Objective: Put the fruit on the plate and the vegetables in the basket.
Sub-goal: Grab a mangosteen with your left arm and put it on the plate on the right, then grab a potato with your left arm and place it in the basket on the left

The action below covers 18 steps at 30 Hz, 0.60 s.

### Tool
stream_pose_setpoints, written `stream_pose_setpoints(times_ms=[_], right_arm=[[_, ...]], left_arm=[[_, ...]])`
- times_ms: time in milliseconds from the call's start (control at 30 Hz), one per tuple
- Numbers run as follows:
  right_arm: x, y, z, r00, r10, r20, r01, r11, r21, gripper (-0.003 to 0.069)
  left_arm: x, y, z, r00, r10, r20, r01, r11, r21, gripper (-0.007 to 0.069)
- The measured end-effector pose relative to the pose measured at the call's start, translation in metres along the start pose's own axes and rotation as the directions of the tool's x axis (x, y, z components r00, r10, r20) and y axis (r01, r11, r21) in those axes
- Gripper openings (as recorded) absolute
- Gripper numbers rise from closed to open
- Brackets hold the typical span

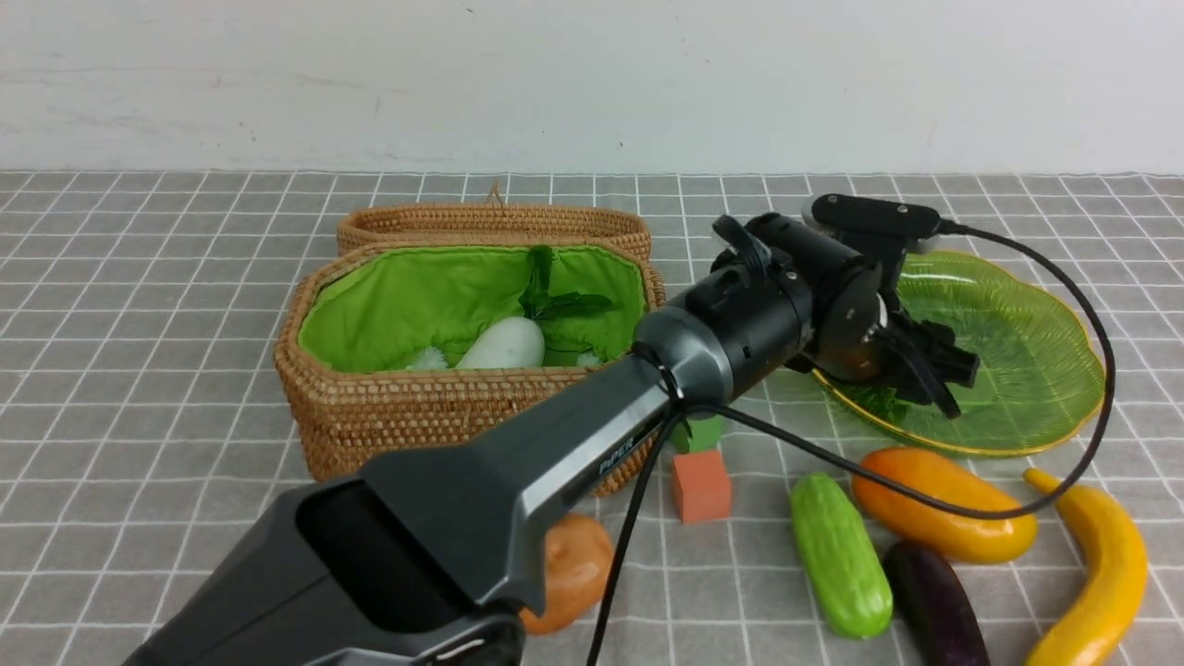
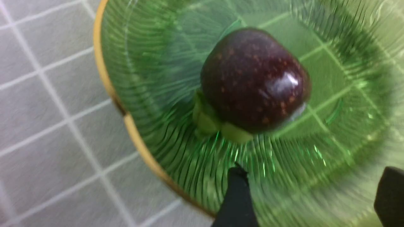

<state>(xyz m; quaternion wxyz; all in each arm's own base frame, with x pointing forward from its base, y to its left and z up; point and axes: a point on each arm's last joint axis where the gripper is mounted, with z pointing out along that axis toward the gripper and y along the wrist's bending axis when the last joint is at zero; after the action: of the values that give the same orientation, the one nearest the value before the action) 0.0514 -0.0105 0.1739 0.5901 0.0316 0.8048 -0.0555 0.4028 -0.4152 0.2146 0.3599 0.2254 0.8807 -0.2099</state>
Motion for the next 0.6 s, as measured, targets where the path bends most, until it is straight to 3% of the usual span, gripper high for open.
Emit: stream_pose_setpoints(times_ms=[200, 367, 500, 600], right_arm=[[0.0, 0.0, 0.0, 1.0, 0.0, 0.0, 0.0, 1.0, 0.0, 0.024], [0.0, 0.0, 0.0, 1.0, 0.0, 0.0, 0.0, 1.0, 0.0, 0.024], [0.0, 0.0, 0.0, 1.0, 0.0, 0.0, 0.0, 1.0, 0.0, 0.024], [0.0, 0.0, 0.0, 1.0, 0.0, 0.0, 0.0, 1.0, 0.0, 0.024]], left_arm=[[-0.035, -0.002, -0.07, 0.998, 0.053, -0.035, -0.054, 0.998, -0.024, 0.0514], [-0.083, 0.024, -0.184, 0.998, 0.06, 0.009, -0.059, 0.998, -0.027, 0.0512], [-0.088, 0.034, -0.238, 0.992, 0.123, 0.003, -0.123, 0.992, -0.028, 0.0512], [-0.062, 0.032, -0.275, 0.973, 0.204, -0.106, -0.204, 0.979, 0.004, 0.0512]])
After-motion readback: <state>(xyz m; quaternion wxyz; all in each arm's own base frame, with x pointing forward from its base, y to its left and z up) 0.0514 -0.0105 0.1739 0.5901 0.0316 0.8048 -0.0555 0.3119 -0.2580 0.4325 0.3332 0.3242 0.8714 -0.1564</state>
